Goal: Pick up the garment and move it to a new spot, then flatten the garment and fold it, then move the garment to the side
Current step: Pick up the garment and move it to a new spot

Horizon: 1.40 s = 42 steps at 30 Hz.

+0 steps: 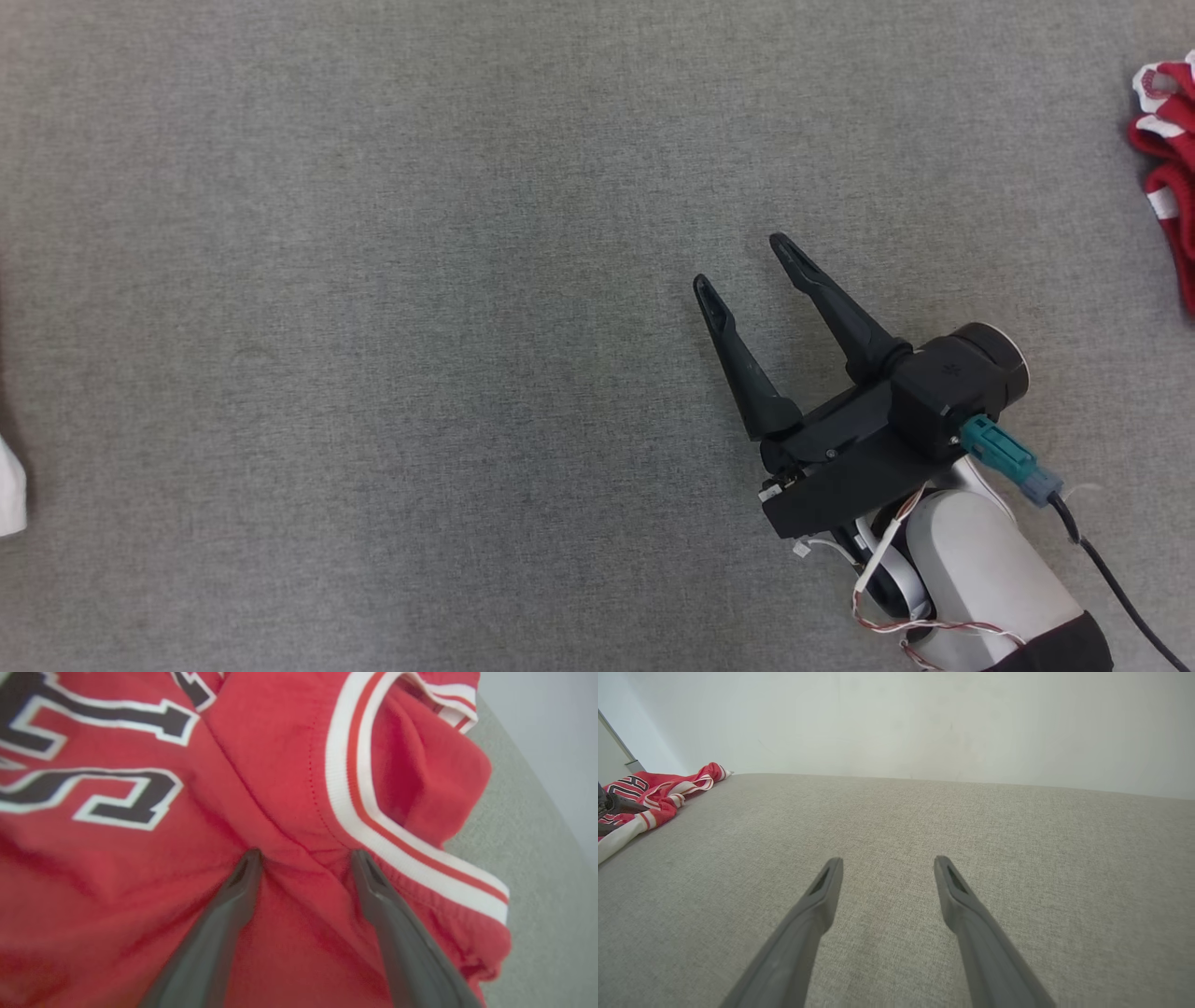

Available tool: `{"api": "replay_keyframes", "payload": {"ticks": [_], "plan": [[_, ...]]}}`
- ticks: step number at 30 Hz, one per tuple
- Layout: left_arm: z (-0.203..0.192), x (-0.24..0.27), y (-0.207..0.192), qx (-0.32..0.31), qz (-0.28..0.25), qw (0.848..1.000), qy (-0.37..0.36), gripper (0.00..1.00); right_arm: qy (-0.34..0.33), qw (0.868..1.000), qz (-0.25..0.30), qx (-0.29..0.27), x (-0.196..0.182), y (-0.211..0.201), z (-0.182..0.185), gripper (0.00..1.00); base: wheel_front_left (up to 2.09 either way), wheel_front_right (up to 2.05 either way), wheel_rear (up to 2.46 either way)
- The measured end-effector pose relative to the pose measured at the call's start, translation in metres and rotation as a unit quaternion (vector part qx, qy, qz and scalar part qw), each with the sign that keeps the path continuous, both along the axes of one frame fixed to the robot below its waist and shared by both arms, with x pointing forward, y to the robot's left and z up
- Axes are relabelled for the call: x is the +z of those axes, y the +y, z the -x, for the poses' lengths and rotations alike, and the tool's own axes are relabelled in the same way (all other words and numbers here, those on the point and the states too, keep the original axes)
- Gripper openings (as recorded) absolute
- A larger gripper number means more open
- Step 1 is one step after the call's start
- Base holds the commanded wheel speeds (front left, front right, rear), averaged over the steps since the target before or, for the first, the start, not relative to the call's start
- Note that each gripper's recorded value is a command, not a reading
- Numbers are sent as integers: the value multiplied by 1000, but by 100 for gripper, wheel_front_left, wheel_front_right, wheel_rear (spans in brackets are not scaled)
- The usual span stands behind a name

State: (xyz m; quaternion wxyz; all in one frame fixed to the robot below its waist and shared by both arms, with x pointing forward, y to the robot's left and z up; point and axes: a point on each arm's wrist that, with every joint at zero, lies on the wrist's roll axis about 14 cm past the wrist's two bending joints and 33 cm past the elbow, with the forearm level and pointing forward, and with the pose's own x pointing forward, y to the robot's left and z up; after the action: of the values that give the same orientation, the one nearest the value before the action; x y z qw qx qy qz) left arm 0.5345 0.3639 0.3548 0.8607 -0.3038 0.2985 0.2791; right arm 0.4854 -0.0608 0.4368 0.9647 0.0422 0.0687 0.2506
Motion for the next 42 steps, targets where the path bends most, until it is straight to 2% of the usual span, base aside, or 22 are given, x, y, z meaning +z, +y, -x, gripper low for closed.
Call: {"api": "replay_keyframes", "payload": {"ticks": [1, 2, 3, 4, 5, 13, 17, 22, 33, 36, 42], "plan": [[0, -2, -1, -7, -1, 1000, 10, 100, 2, 1000, 0, -2, -1, -1, 1, 100, 0, 0, 0], [1, -2, -2, -15, -5, 1000, 18, 89, 2, 1000, 0, -3, -1, -1, 1, 100, 0, 0, 0], [2, -1, -2, -20, -8, 1000, 23, 45, 1, 1000, -1, -2, 0, -1, 1, 100, 0, 0, 0], [3, -1, -3, -24, -8, 999, 25, 29, -1, 1000, -3, -3, 2, 0, 1, 100, 0, 0, 0], [4, 1, -4, -27, -10, 999, 24, 0, -3, 1000, -4, -3, 3, 0, 1, 100, 0, 0, 0], [13, 22, -5, -55, -22, 998, 9, 0, -11, 1000, -14, -5, 11, 3, 4, 100, 0, 0, 0], [14, 54, 7, -74, -70, 995, -20, 0, -17, 1000, -24, -4, 18, 7, 8, 100, 0, 0, 0], [3, 122, 15, -105, -135, 981, -92, 0, -29, 999, -42, -2, 32, 15, 16, 100, 0, 0, 0], [-3, 272, -15, -172, -213, 933, -235, 0, -56, 996, -72, -16, 65, 16, 46, 100, 0, 0, 0], [-4, 312, -41, -198, -225, 912, -280, 0, -66, 995, -72, -28, 73, 7, 53, 100, 0, 0, 0], [-10, 370, -117, -258, -204, 868, -372, 0, -90, 991, -73, -61, 92, -15, 67, 100, 0, 0, 0]]}}
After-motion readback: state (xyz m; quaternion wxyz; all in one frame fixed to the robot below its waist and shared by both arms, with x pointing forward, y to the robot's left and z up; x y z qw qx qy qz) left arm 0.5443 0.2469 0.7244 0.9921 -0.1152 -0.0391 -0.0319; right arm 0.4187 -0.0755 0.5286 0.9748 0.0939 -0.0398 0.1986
